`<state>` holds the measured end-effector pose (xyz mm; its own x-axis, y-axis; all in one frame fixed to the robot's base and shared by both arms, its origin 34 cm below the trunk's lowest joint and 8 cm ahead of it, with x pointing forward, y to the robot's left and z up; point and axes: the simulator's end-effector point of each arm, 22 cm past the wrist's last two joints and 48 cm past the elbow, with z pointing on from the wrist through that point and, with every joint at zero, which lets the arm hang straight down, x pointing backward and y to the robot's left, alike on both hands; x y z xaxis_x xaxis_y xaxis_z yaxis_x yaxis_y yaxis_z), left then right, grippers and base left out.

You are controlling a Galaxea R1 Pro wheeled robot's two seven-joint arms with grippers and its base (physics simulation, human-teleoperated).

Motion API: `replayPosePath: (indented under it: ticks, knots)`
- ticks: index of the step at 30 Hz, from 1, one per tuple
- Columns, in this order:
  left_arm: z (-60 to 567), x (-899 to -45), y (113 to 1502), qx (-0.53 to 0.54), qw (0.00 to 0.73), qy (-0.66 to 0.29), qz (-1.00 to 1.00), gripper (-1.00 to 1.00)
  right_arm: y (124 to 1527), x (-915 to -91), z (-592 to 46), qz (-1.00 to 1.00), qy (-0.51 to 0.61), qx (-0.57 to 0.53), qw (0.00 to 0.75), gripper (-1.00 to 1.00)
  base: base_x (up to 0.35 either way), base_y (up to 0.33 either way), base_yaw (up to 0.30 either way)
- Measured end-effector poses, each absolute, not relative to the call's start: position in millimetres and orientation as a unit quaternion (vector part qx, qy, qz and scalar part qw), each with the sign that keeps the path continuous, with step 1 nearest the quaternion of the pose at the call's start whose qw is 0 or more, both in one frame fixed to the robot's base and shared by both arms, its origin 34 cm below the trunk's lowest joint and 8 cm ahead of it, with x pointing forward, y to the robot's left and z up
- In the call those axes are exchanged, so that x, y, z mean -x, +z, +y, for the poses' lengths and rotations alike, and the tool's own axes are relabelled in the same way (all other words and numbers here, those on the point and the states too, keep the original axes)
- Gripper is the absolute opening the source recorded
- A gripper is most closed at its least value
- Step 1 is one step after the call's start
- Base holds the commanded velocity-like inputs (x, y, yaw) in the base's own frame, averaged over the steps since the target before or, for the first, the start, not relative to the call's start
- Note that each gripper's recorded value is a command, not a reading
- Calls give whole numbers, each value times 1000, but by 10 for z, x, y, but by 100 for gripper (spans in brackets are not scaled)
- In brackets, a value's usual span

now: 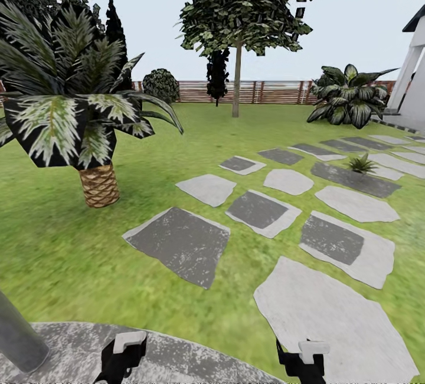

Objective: Pick up the pesticide atomizer in the garden and spray insectifuge to fully cover both potted plants in the garden.

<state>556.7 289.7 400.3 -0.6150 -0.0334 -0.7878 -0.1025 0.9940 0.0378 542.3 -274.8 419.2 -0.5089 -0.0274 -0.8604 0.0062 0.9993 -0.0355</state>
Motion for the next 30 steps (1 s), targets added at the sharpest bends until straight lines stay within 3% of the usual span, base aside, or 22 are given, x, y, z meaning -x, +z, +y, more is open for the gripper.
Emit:
replayPosePath:
  ticks: [30]
  knots:
    - [3078, -5321, 3174, 53, 417, 72, 904, 100, 3351, -5176, -2747, 879, -17, 6, 476, 100, 0, 0, 46]
